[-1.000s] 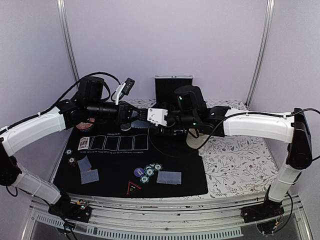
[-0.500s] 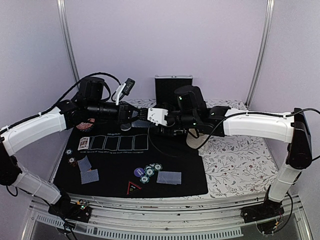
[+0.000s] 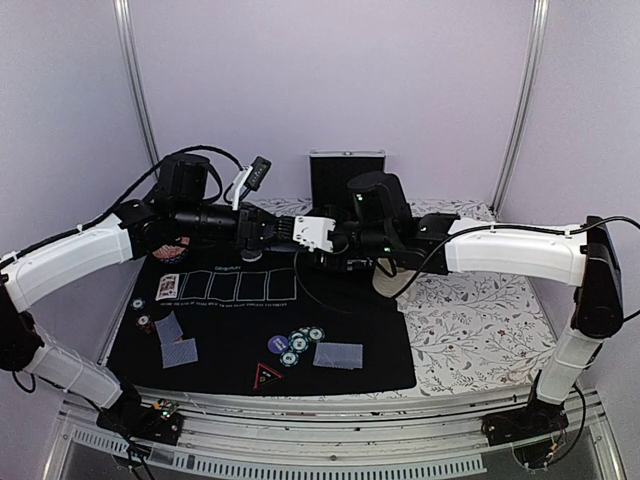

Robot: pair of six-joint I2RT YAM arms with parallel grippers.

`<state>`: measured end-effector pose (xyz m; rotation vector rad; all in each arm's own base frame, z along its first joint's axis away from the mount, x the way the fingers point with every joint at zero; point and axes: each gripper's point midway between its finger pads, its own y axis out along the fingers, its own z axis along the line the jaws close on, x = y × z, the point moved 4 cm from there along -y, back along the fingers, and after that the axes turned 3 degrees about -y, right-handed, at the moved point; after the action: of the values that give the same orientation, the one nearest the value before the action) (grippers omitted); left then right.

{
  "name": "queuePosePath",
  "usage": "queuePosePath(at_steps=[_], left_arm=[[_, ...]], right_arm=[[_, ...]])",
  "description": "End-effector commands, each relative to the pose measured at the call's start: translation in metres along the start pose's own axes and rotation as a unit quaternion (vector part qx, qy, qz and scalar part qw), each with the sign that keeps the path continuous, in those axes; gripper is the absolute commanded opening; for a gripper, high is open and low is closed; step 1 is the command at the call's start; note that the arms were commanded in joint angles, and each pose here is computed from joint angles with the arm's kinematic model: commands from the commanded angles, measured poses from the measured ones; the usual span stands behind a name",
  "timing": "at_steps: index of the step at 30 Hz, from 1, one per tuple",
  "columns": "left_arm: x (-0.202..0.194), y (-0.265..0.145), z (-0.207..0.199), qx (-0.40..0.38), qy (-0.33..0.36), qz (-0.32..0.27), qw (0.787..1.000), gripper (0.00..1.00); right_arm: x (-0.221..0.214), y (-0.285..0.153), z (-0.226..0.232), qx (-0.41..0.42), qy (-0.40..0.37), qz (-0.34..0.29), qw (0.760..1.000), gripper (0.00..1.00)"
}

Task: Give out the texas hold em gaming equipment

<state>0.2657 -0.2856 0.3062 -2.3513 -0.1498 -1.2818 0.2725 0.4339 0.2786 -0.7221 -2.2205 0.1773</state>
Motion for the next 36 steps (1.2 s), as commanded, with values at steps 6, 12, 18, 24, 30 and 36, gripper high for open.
queuePosePath(at_steps=[6, 12, 18, 24, 30, 36], left_arm=[[-0.006, -0.005, 0.007, 0.054, 0.024, 0.034, 0.998, 0.52], [-0.004, -0.014, 0.020, 0.109, 0.031, 0.036, 0.993, 0.50], [-0.002, -0.020, 0.019, 0.107, 0.028, 0.030, 0.993, 0.50], [0.002, -0.029, 0.022, 0.117, 0.024, 0.020, 0.993, 0.48], [0.004, -0.025, 0.016, 0.084, 0.011, 0.014, 0.996, 0.57], [0.007, -0.008, 0.015, 0.048, -0.016, 0.011, 0.999, 0.71]], right_arm=[[0.001, 0.000, -0.011, -0.032, -0.003, 0.000, 0.999, 0.38], [0.002, -0.002, -0.011, -0.033, -0.003, 0.000, 0.999, 0.39], [0.000, -0.002, -0.011, -0.034, -0.004, 0.003, 0.999, 0.39], [-0.001, -0.001, -0.010, -0.033, -0.004, 0.006, 0.999, 0.39], [-0.002, 0.001, -0.009, -0.031, -0.007, 0.010, 0.999, 0.39], [-0.002, 0.003, -0.012, -0.034, -0.007, 0.010, 0.999, 0.40]])
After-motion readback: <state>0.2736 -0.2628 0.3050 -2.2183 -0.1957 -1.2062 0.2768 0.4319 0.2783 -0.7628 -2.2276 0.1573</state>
